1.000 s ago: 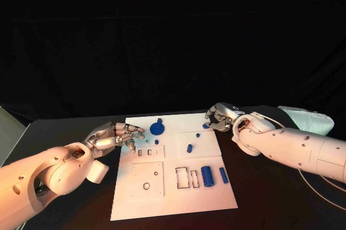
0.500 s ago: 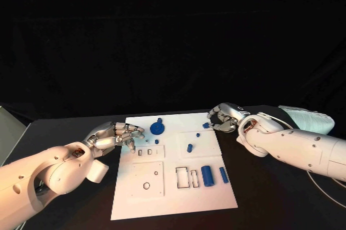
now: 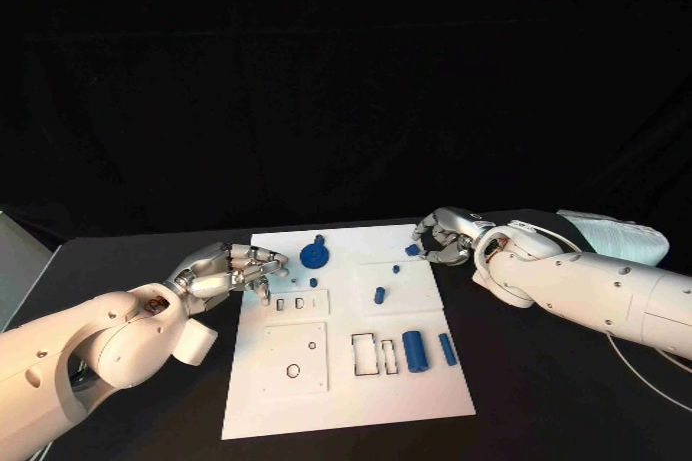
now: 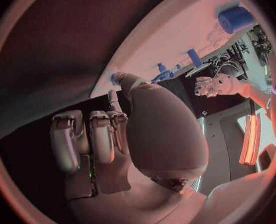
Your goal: Assemble the parts on the task board
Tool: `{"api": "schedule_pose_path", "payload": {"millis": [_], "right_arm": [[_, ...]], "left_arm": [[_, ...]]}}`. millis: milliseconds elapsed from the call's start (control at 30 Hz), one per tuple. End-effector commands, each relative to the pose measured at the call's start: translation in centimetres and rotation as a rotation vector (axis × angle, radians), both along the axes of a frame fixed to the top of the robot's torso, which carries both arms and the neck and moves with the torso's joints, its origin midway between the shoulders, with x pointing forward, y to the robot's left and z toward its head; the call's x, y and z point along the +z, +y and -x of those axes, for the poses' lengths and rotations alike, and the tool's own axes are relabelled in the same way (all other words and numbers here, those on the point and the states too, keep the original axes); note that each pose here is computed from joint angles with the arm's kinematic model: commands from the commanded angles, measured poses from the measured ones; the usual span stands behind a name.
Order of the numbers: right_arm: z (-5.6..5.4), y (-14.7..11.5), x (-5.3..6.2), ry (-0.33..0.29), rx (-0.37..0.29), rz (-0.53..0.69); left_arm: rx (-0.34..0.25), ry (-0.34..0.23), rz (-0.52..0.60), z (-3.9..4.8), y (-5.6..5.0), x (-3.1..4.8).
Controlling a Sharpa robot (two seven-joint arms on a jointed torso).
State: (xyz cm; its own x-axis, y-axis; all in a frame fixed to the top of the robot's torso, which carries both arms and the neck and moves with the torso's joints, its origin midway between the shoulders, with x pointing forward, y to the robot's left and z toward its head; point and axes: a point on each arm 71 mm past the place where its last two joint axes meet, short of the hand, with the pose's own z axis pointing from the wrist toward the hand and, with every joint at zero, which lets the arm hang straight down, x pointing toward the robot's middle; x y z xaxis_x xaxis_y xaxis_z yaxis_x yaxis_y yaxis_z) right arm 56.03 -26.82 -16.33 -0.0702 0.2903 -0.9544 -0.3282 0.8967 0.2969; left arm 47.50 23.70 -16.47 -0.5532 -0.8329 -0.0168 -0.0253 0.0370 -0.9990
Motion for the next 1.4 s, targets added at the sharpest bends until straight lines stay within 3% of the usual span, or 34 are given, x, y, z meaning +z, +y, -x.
{"api": "schedule_pose_path", "payload": {"millis": [33, 833, 1400], "right_arm": [[-0.16, 0.23, -0.29, 0.040, 0.032, 0.040], [-0.51, 0.88, -0.62, 0.080, 0.047, 0.064], [-0.63, 1.02, -0.67, 0.070, 0.032, 0.089]], "left_arm": [[-0.019, -0.004, 0.009, 0.10, -0.24, 0.10], [-0.014, -0.004, 0.004, 0.12, -0.06, 0.11], [-0.016, -0.004, 0.004, -0.03, -0.23, -0.01]]}}
